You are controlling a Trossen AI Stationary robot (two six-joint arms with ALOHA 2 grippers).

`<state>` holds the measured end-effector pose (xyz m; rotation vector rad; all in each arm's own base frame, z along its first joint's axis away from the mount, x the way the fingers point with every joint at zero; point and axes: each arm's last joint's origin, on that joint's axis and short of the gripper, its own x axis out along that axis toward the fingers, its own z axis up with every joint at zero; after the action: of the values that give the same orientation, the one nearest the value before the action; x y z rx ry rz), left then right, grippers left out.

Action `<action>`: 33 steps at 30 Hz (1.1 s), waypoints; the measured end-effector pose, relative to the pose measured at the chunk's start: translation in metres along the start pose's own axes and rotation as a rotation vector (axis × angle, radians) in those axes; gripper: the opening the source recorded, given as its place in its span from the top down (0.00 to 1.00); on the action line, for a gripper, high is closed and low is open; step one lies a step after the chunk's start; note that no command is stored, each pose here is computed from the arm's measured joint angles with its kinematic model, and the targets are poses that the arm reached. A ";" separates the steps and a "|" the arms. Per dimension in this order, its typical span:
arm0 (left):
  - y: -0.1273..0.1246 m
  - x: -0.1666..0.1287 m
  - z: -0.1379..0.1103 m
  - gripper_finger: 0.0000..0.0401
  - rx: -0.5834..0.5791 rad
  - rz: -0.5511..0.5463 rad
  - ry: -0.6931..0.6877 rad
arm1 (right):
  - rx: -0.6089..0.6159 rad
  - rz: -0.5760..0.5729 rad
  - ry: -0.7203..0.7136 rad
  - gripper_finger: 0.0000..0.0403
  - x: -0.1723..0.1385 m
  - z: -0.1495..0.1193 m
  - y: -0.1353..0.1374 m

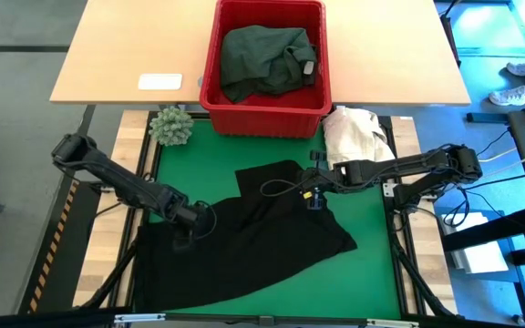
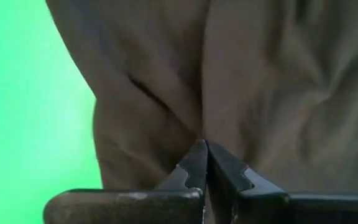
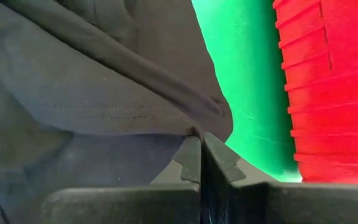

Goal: Fold laundry
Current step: Fold the black shirt

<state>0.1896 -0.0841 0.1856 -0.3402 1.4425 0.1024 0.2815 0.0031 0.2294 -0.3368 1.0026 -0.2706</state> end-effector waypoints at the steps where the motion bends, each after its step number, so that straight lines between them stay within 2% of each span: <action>1: -0.003 -0.006 0.002 1.00 0.007 0.012 -0.015 | -0.001 0.000 -0.002 1.00 0.000 0.000 0.000; 9: -0.015 -0.033 0.001 1.00 -0.001 0.090 -0.024 | -0.011 -0.038 -0.018 1.00 0.000 0.002 -0.001; 14: -0.010 -0.022 -0.003 1.00 -0.053 0.124 -0.023 | -0.012 -0.049 -0.021 1.00 0.000 0.003 -0.002; 16: -0.006 -0.013 -0.003 0.98 -0.067 0.105 -0.028 | -0.011 -0.044 -0.022 1.00 0.000 0.003 -0.001; 20: 0.004 0.005 -0.002 0.89 -0.084 0.045 -0.028 | -0.011 -0.023 -0.025 1.00 0.000 0.003 -0.001; 27: 0.020 0.018 -0.001 0.67 -0.111 0.036 0.000 | -0.011 -0.019 -0.025 1.00 0.000 0.003 -0.001; 33: 0.028 0.032 -0.005 0.61 -0.132 -0.039 0.020 | -0.010 0.000 -0.027 1.00 0.000 0.003 0.000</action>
<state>0.1817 -0.0630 0.1488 -0.4779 1.4511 0.1634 0.2839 0.0033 0.2309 -0.3490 0.9772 -0.2605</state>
